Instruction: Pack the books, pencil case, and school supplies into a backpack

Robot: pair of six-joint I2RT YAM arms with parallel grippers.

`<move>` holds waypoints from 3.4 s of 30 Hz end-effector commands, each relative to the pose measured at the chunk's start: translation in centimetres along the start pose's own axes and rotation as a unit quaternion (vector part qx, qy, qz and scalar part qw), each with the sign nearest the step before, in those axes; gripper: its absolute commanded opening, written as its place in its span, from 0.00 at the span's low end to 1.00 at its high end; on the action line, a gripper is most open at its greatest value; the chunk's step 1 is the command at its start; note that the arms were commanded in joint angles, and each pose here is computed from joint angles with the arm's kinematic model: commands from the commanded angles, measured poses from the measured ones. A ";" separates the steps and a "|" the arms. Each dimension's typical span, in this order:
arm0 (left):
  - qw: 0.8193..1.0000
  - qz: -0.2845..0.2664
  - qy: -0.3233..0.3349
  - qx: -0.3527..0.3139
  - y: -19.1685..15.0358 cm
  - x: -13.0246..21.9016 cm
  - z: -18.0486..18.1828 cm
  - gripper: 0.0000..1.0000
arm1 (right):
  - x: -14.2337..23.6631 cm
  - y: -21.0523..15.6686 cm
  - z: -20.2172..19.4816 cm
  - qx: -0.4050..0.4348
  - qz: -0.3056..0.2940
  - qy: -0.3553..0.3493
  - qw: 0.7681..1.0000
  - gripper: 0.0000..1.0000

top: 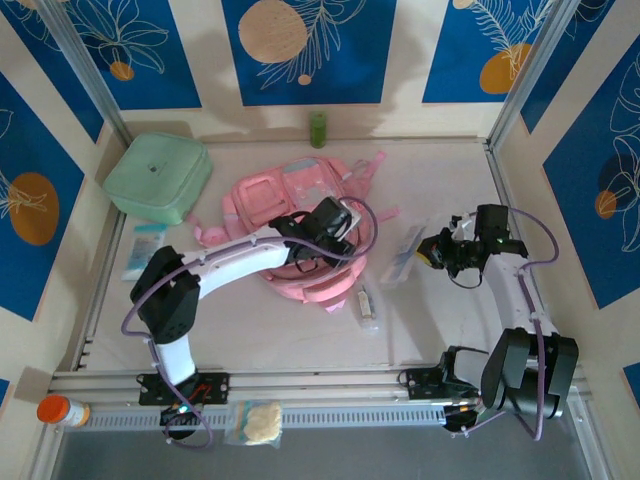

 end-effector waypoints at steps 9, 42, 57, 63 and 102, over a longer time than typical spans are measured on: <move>0.980 0.097 0.113 -0.130 -4.1 -1.6 4.0 0.53 | -0.9 -1.6 1.7 0.007 0.032 0.032 0.999 0.00; 0.988 -0.085 0.129 0.004 6.5 9.8 7.6 0.00 | -2.5 -1.4 7.3 0.037 0.056 0.115 0.991 0.00; 0.978 -0.145 0.090 0.122 8.9 11.1 7.6 0.00 | -14.9 -1.2 12.8 0.043 -0.008 0.164 0.986 0.00; 0.973 -0.142 0.086 0.157 8.5 10.5 8.5 0.00 | -19.0 -2.0 14.5 0.060 0.001 0.171 0.983 0.08; 0.971 -0.144 0.051 0.185 7.4 8.8 8.7 0.00 | -15.4 -5.7 9.4 0.084 -0.030 0.046 0.995 0.50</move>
Point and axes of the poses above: each hand's point on the last joint's axis, 136 mm out from that joint toward the fingers, its own x axis back along the fingers, its own z axis along the line the jaws close on, y = z × x, the point moved 5 cm from there along x, back along the fingers, and after that the axes turned 10 degrees about -x, right-handed, at the moved point
